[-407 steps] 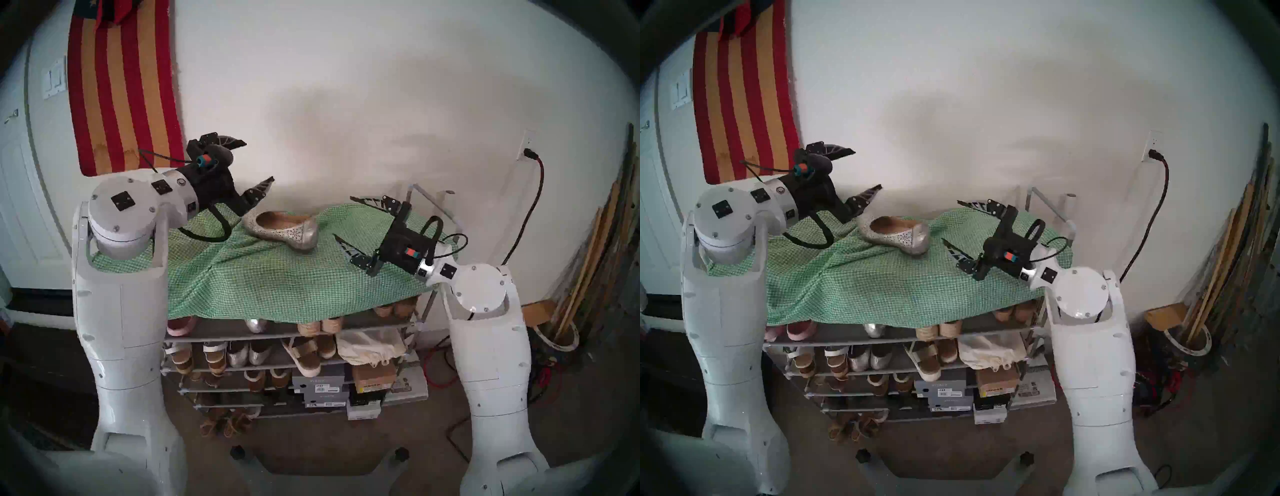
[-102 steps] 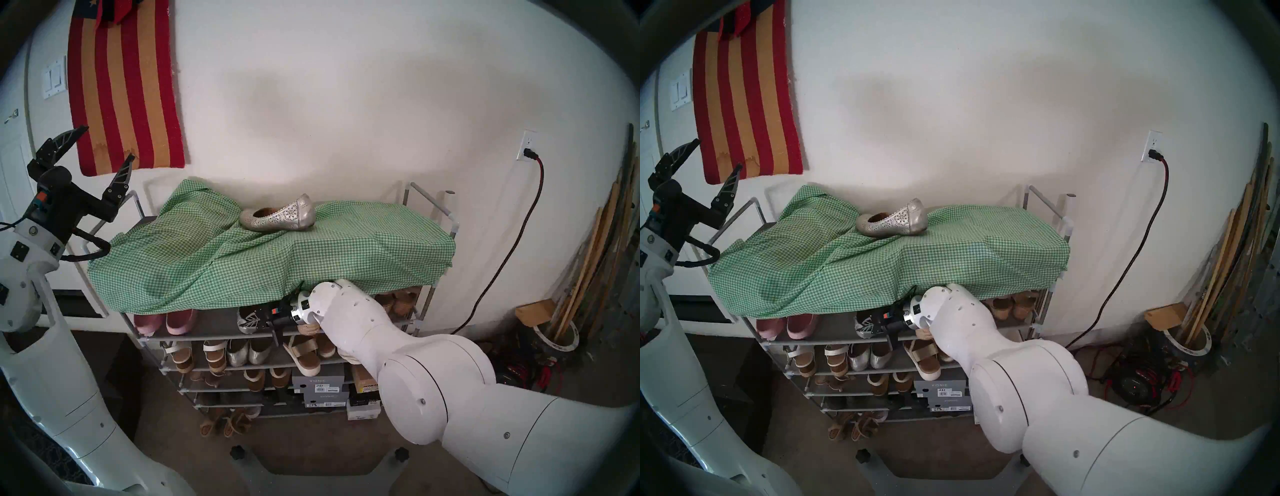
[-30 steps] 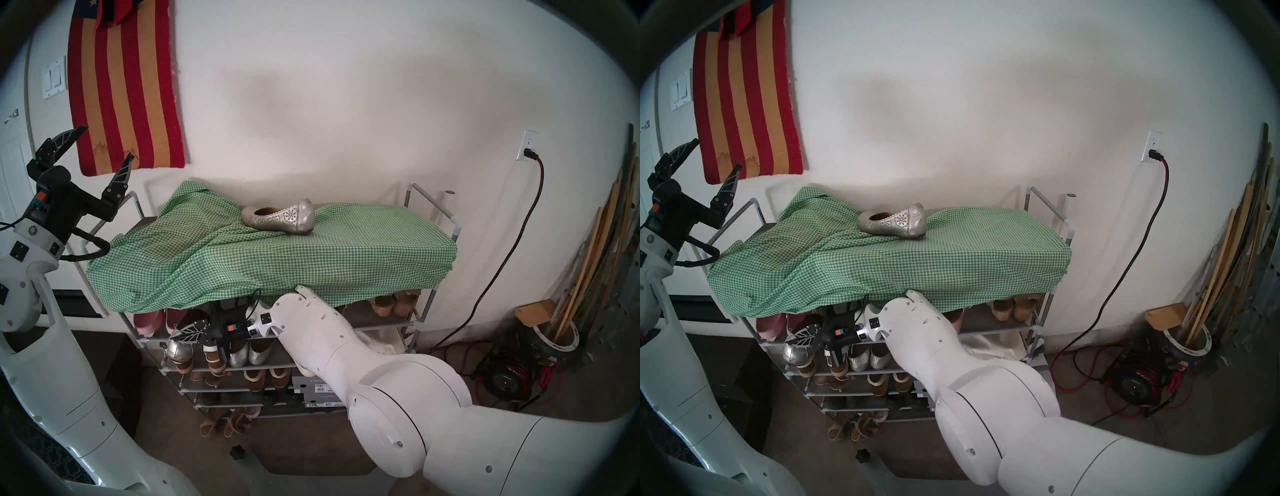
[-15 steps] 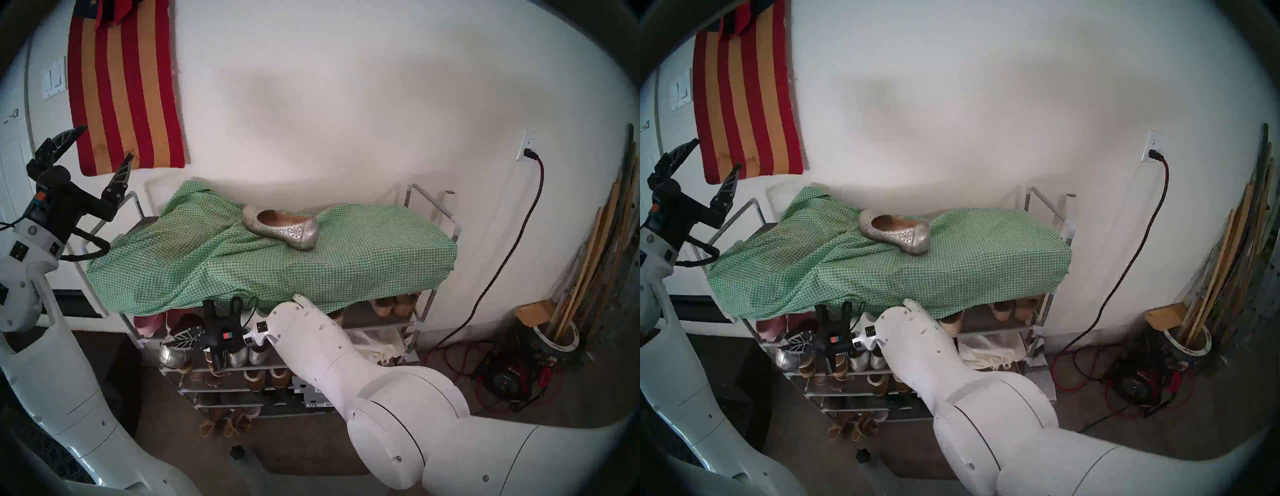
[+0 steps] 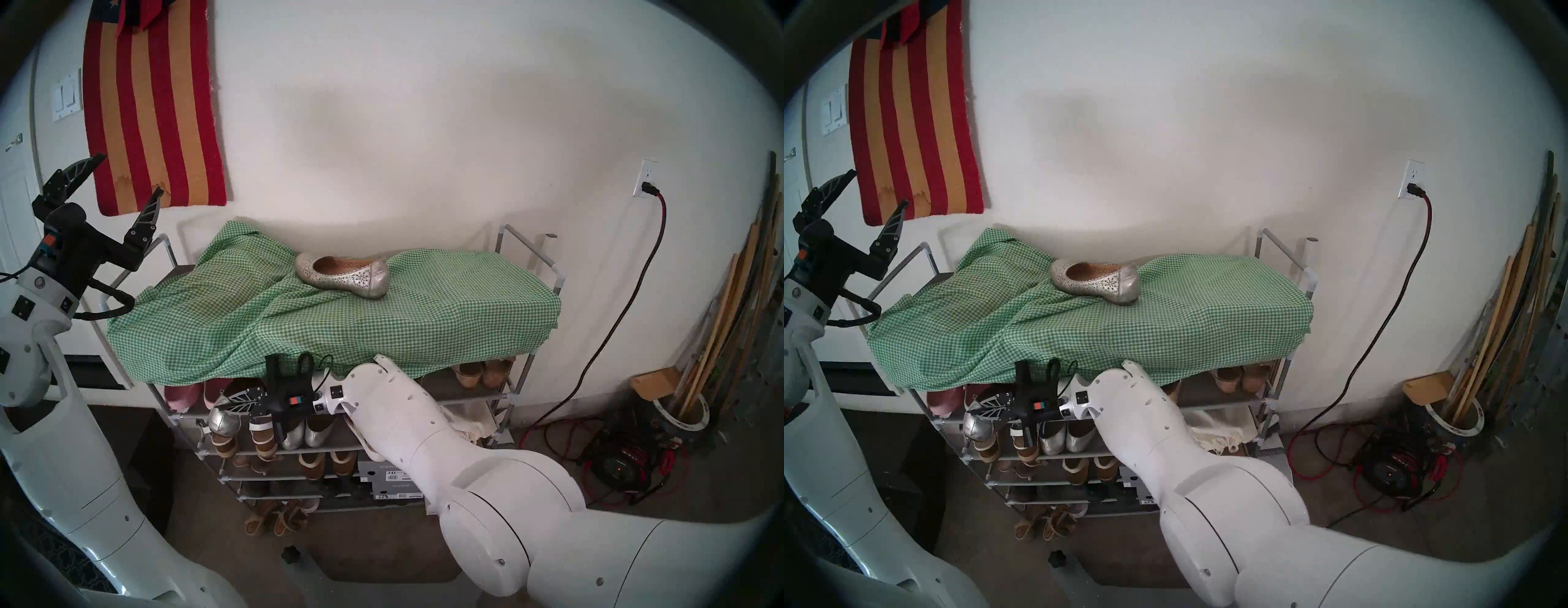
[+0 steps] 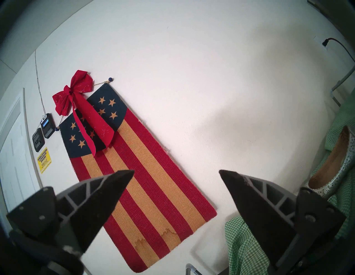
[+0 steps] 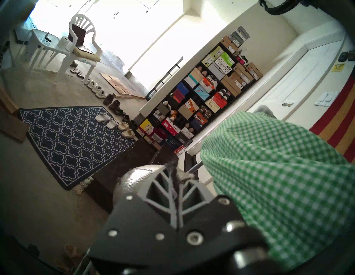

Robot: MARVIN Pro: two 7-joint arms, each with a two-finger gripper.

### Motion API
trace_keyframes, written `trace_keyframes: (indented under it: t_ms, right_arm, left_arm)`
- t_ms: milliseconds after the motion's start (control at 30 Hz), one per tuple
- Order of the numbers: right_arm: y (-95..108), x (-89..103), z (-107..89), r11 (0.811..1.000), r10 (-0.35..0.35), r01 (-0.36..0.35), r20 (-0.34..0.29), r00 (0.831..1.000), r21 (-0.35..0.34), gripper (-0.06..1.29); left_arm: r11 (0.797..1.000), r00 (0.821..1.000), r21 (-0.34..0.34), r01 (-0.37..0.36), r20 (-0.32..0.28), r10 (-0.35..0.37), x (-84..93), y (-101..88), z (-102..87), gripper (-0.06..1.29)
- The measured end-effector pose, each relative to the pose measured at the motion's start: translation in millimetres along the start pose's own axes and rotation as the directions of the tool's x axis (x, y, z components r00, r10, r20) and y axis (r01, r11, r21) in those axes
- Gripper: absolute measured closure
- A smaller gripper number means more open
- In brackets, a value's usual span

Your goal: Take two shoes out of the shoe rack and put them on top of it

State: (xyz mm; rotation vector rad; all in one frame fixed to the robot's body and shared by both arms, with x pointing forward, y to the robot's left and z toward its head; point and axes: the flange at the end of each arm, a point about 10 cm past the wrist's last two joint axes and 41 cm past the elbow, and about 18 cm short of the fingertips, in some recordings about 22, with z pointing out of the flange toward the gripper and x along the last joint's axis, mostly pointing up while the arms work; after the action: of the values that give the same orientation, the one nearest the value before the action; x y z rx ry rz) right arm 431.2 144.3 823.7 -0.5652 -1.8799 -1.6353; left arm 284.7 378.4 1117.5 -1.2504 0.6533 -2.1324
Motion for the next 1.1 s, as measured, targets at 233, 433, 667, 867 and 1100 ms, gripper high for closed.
trace_keyframes:
  t_ms: [233,433,667,867,1100]
  right_arm:
    - [10.2,3.8,-6.0,0.999,-0.025,0.025,-0.008,1.0,-0.033,1.25]
    - [20.2,11.0,-7.0,0.997,-0.05,0.048,-0.026,0.998,-0.067,1.25]
    - [15.1,19.4,0.1,0.995,-0.046,0.04,-0.062,0.997,-0.094,1.25]
    - [-2.3,21.8,7.7,0.996,-0.019,0.011,-0.087,0.996,-0.088,1.25]
    - [-20.6,24.0,12.8,0.998,0.0,-0.007,-0.107,0.994,-0.064,1.25]
  left_arm:
    - [1.0,1.0,0.0,0.001,0.0,-0.001,0.0,0.0,0.0,-0.04]
    - [1.0,1.0,0.001,0.001,0.0,-0.001,0.0,-0.1,0.0,-0.04]
    - [1.0,1.0,0.001,0.002,0.0,-0.002,-0.1,-0.1,0.0,-0.04]
    - [1.0,1.0,0.002,0.002,0.0,-0.002,0.0,-0.1,0.0,-0.04]
    - [1.0,1.0,0.002,0.003,0.0,-0.003,0.0,-0.2,0.0,-0.04]
